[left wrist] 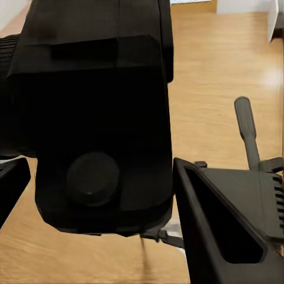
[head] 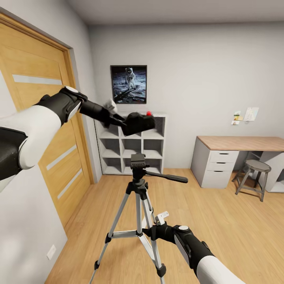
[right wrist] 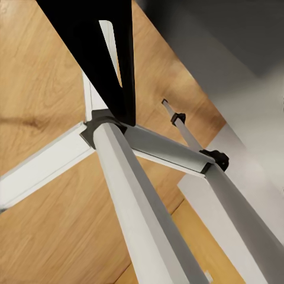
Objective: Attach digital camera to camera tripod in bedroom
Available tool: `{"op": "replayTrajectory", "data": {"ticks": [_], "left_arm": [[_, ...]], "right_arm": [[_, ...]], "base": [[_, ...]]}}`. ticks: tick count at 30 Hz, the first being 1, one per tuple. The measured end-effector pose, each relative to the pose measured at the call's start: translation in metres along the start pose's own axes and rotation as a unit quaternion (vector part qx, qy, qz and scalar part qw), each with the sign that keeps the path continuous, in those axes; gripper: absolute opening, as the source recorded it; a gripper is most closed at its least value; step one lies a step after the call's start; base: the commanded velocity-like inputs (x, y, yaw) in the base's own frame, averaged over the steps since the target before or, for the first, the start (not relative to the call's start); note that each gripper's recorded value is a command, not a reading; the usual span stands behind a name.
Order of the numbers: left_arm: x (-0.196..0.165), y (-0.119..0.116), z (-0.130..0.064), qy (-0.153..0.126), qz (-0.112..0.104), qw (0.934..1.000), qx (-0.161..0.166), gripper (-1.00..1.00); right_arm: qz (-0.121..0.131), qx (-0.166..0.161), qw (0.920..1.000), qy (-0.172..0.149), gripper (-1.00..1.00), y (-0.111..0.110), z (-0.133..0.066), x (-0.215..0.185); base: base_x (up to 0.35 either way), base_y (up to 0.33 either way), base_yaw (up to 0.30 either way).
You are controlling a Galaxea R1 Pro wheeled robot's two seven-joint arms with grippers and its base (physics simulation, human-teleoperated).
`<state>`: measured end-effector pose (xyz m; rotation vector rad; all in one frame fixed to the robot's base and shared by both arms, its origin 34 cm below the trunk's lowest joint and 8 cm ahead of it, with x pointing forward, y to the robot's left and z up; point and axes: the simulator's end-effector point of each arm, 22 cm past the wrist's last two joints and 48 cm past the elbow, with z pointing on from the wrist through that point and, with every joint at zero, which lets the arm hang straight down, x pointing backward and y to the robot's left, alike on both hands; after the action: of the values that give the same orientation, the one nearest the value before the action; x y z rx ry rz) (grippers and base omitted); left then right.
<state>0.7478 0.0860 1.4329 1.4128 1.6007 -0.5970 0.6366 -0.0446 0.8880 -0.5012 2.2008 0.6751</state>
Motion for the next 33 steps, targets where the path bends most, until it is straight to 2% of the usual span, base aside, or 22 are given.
{"op": "replayTrajectory", "data": {"ticks": [1, 3, 7, 22, 26, 33], "left_arm": [[0.002, -0.001, 0.002, 0.006, 0.000, 1.0000, 0.001, -1.00], [0.021, -0.003, 0.010, 0.038, -0.007, 0.9992, 0.004, -1.00], [0.027, -0.004, 0.012, 0.042, -0.016, 0.9990, 0.007, -1.00], [0.036, -0.007, 0.015, 0.048, -0.024, 0.9984, 0.015, -1.00], [0.055, -0.015, 0.024, 0.054, -0.036, 0.9974, 0.032, -1.00], [0.059, -0.027, 0.026, 0.054, -0.046, 0.9957, 0.058, -1.00]], "right_arm": [[0.000, 0.000, 1.0000, 0.000, -1.00, 0.000, 0.000, 0.000], [0.000, 0.000, 1.0000, 0.000, -1.00, 0.000, 0.000, 0.000], [0.000, 0.000, 1.0000, 0.000, -1.00, 0.000, 0.000, 0.000], [0.000, 0.000, 1.0000, 0.000, -1.00, 0.000, 0.000, 0.000], [0.000, 0.000, 1.0000, 0.000, -1.00, 0.000, 0.000, 0.000], [-0.001, 0.000, 1.0000, 0.000, -1.00, 0.001, 0.000, 0.000]], "base": [[0.000, 0.000, 0.000], [0.000, 0.000, 0.000], [0.000, 0.000, 0.000], [0.000, 0.000, 0.000], [0.000, 0.000, 0.000], [0.000, 0.000, 0.000]]}}
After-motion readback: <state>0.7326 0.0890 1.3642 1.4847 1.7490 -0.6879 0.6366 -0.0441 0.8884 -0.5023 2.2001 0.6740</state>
